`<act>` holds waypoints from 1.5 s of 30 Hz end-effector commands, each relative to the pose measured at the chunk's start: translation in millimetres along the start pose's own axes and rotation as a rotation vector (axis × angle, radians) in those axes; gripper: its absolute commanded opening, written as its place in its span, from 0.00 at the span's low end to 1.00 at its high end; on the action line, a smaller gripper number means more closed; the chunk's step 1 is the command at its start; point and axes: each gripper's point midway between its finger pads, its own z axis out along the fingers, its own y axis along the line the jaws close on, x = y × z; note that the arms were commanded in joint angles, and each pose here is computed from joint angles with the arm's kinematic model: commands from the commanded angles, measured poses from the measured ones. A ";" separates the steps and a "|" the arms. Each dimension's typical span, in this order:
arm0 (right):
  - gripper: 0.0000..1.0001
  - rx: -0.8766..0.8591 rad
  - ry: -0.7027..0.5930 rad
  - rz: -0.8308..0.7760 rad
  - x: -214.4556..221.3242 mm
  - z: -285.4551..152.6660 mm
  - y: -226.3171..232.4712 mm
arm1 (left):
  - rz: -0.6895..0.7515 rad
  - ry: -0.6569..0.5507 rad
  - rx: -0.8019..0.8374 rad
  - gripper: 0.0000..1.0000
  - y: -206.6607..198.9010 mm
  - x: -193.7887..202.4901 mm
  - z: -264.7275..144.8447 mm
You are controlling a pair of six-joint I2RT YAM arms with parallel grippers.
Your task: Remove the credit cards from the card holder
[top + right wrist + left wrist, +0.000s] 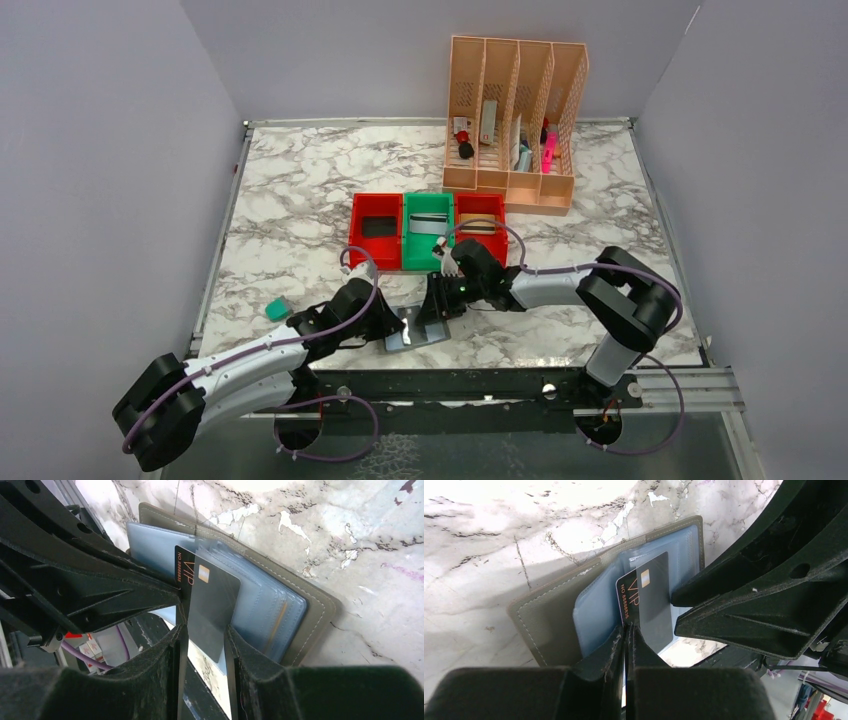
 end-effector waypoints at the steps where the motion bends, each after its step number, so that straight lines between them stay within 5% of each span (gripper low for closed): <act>1: 0.38 0.071 0.026 0.042 11.4 4.4 -19.0 | 0.014 -0.021 0.028 0.08 -11.2 -7.4 -2.3; 12: 0.33 0.101 0.034 0.146 24.4 8.9 -33.2 | -0.041 0.001 0.141 0.25 -28.9 -1.2 0.2; 45: 0.32 0.191 0.026 0.169 22.5 7.5 -46.3 | -0.048 -0.036 0.097 0.09 -18.1 -5.5 -3.3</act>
